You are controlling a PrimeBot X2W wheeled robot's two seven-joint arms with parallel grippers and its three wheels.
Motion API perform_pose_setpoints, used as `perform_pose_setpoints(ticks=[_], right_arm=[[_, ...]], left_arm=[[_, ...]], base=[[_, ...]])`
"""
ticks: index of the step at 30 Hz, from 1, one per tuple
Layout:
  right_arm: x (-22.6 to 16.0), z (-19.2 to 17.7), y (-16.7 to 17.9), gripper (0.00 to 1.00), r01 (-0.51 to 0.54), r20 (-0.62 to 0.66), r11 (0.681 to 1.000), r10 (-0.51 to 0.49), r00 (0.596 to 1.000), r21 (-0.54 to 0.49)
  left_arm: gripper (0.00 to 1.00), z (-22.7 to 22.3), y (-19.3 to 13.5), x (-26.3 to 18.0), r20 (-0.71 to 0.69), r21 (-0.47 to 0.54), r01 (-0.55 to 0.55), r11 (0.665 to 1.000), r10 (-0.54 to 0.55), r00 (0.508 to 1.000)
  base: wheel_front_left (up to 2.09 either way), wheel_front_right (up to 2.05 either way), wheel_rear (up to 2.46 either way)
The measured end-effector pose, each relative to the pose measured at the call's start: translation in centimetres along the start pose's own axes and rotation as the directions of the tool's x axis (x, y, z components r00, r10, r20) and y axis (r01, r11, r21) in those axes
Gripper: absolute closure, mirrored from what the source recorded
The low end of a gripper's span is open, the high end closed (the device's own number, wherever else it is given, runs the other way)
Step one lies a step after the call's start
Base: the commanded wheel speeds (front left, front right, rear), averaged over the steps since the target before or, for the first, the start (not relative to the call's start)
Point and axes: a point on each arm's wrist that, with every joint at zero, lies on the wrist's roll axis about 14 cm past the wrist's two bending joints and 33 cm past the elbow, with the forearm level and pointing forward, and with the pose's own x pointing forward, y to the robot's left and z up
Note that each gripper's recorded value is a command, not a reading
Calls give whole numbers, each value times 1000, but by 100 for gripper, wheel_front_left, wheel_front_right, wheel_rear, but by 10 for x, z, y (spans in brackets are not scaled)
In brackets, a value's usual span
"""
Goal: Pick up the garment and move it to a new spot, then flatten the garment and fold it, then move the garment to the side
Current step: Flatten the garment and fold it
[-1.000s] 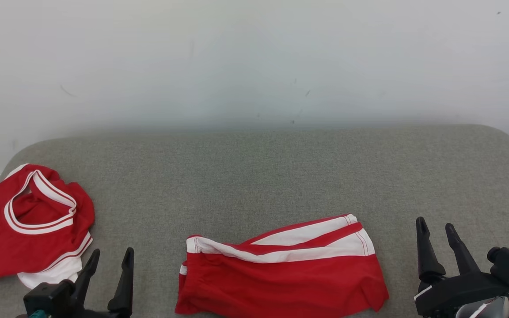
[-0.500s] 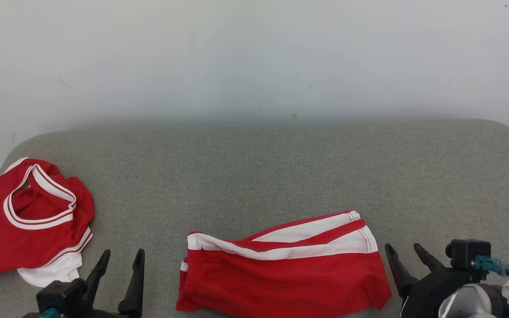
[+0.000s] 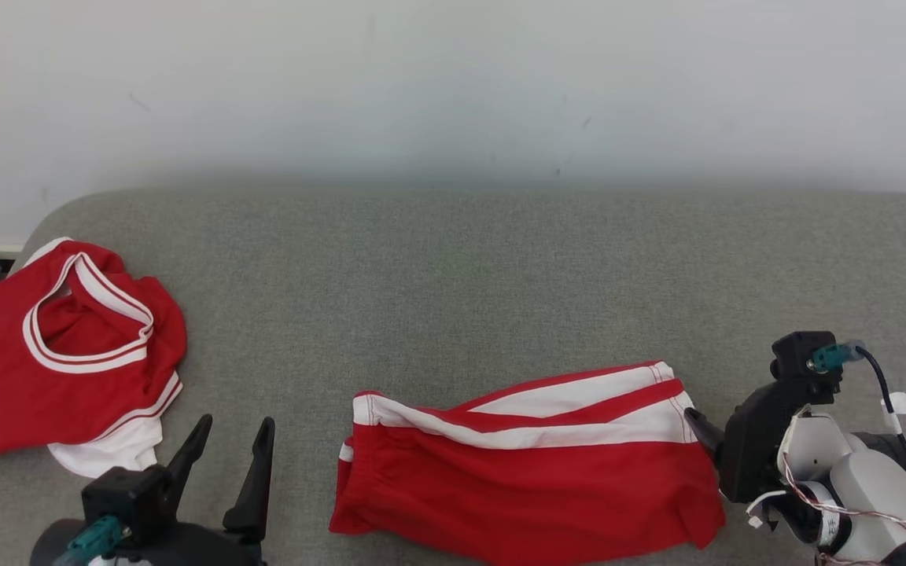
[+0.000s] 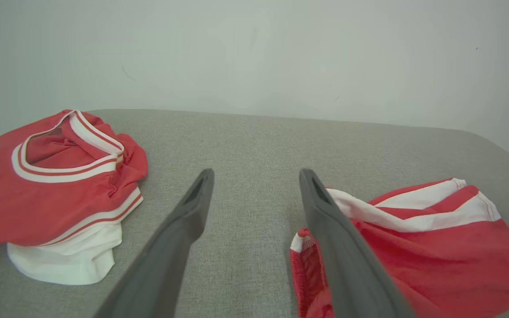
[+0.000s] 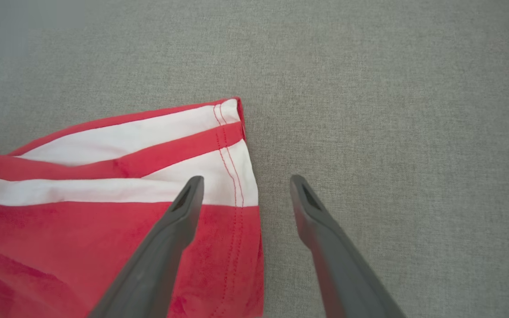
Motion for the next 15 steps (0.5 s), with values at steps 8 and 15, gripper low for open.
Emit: perform_pose_setpoints(ticks=[8, 15], right_arm=[[24, -34, 6, 0, -3, -208, 999, 14, 978, 53], [37, -48, 16, 1, -9, -297, 995, 37, 954, 96]], left_arm=[[0, 6, 4, 12, -1, 6, -9, 1000, 9, 1000], [0, 5, 10, 14, -8, 8, -21, 1000, 21, 1000]], base=[[0, 0, 0], [0, 0, 0]])
